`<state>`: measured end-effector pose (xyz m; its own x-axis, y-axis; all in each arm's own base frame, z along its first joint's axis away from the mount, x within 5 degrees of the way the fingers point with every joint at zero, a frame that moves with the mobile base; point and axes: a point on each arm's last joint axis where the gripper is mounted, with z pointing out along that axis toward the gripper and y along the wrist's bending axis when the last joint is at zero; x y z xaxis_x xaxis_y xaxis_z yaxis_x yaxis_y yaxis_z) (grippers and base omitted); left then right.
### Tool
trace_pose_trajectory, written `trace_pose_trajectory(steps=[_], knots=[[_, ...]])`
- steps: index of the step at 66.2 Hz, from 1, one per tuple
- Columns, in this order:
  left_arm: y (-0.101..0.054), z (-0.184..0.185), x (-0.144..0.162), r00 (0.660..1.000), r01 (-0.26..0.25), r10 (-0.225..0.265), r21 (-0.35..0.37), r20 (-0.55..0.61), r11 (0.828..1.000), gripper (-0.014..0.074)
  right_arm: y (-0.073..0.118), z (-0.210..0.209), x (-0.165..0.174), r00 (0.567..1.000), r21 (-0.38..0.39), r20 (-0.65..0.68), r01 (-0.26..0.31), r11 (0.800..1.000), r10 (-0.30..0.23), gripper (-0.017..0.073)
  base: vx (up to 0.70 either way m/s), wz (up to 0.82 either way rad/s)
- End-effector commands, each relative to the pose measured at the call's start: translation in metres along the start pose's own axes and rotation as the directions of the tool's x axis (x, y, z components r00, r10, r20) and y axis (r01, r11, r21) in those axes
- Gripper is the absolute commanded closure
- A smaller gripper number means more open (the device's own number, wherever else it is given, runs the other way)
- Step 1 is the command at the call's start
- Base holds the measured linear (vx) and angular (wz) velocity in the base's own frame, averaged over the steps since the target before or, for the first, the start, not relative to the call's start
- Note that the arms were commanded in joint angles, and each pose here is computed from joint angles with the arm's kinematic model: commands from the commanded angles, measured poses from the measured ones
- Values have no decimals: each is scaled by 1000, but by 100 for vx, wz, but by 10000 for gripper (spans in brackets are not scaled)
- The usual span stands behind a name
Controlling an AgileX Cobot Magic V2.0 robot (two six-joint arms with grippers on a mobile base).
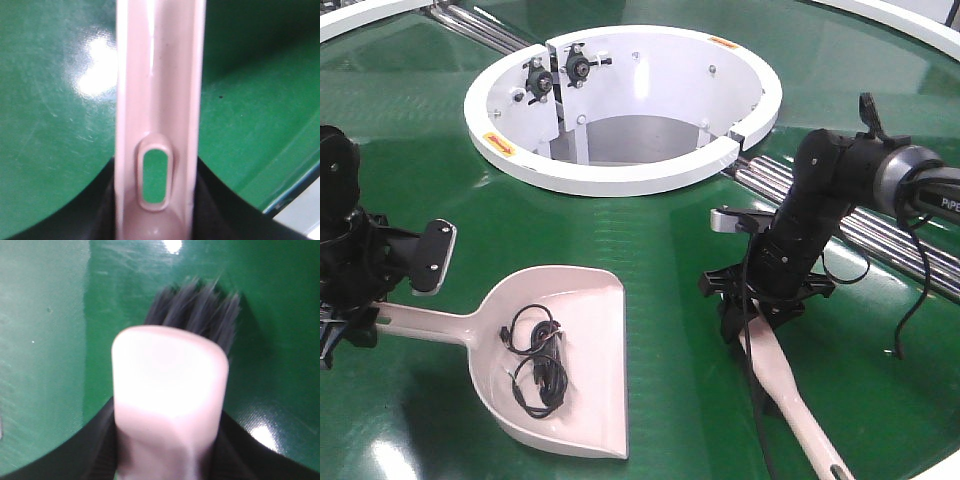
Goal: Clean and inspect green conveyor with broom and dustpan
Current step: 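Lift the brush back out of the dustpan with the right gripper, then lower the brush onto the conveyor and open the right gripper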
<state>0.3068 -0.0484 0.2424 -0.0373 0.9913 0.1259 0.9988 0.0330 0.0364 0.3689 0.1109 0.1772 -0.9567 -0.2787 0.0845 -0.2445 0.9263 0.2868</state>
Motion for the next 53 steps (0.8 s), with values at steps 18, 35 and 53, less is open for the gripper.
trace_pose_trajectory(steps=[18, 35, 53], knots=[[-2, -18, -2, 1000, -1, 3, -45, 28, 999, 617, 5, -23, 5, 999, -13, 21, 27, 1000, -26, 131, 0, 0], [-2, -18, -2, 1000, -1, 3, -45, 28, 999, 617, 6, -27, 5, 998, -8, 54, 28, 1000, -27, 61, 0, 0], [-2, -18, -2, 1000, -1, 3, -45, 28, 999, 617, 17, -73, 7, 944, 44, 322, 57, 997, -69, 61, 0, 0]])
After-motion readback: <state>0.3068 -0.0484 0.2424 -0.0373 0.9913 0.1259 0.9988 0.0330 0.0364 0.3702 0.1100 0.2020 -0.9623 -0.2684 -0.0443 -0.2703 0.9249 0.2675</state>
